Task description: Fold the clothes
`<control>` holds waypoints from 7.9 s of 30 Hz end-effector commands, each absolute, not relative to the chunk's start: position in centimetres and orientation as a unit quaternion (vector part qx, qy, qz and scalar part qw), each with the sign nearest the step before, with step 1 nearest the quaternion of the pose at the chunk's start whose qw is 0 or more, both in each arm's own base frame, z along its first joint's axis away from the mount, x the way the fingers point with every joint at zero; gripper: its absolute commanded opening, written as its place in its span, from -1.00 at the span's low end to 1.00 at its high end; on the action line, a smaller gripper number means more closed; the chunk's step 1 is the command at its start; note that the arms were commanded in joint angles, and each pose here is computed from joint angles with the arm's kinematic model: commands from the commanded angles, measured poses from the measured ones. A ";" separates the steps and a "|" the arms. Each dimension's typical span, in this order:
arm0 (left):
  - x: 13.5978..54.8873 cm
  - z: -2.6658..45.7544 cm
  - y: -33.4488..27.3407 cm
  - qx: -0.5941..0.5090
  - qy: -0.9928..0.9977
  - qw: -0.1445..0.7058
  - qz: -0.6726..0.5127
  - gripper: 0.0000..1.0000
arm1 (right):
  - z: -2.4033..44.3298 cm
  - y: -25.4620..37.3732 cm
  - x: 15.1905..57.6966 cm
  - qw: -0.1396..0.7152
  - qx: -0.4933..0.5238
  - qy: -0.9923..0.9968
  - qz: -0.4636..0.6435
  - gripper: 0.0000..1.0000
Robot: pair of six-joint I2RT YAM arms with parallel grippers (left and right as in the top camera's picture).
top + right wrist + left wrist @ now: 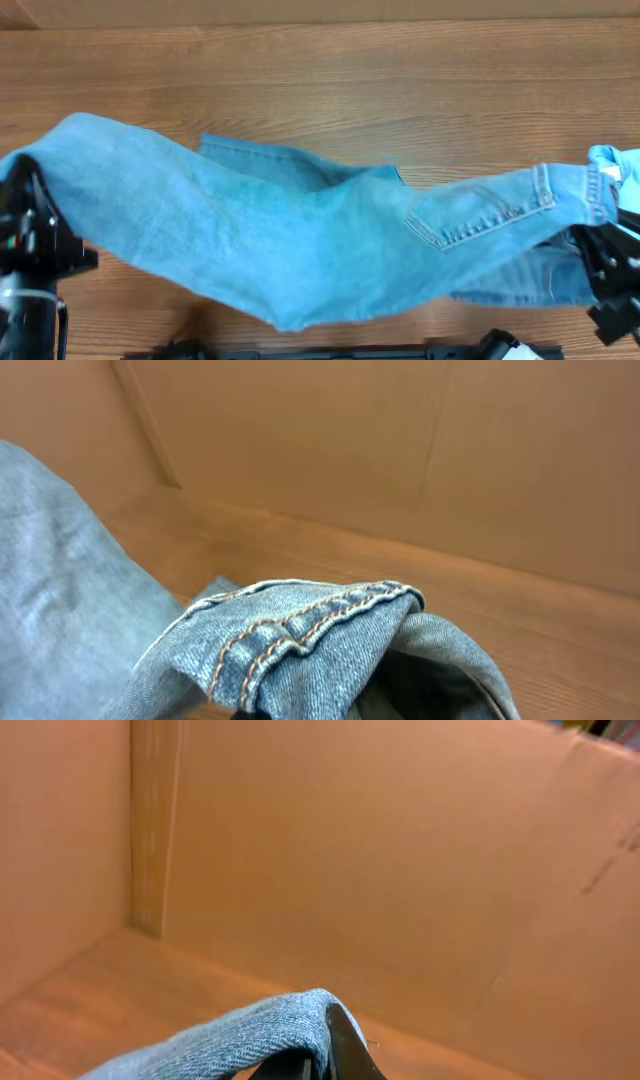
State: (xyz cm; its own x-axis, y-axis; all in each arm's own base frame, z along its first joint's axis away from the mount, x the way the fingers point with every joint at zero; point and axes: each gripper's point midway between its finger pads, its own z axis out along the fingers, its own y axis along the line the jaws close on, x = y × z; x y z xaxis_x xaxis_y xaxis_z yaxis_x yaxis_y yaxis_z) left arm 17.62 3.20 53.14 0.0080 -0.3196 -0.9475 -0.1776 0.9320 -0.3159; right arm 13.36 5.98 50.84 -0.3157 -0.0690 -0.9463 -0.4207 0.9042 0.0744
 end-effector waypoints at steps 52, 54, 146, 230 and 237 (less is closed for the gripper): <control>50.8 18.1 0.3 -0.134 0.939 0.279 -0.149 0.67 | 16.3 -8.2 50.5 0.213 0.152 0.962 -0.080 1.00; 47.6 17.8 -1.4 -0.120 0.955 0.221 -0.157 0.34 | 15.4 -7.4 49.3 0.182 0.147 0.970 -0.061 0.95; 24.8 8.5 19.5 -0.448 0.887 -0.021 0.107 -0.80 | 0.2 -9.0 23.0 -0.222 0.344 0.910 -0.069 -0.92; 49.7 1.9 13.4 -0.333 0.908 0.196 -0.162 -0.92 | 11.5 -10.4 28.1 0.019 0.349 0.937 0.007 0.16; 40.0 21.1 14.8 -0.328 0.904 0.266 -0.073 -0.92 | 11.5 -10.5 28.3 0.025 0.340 0.940 0.007 0.16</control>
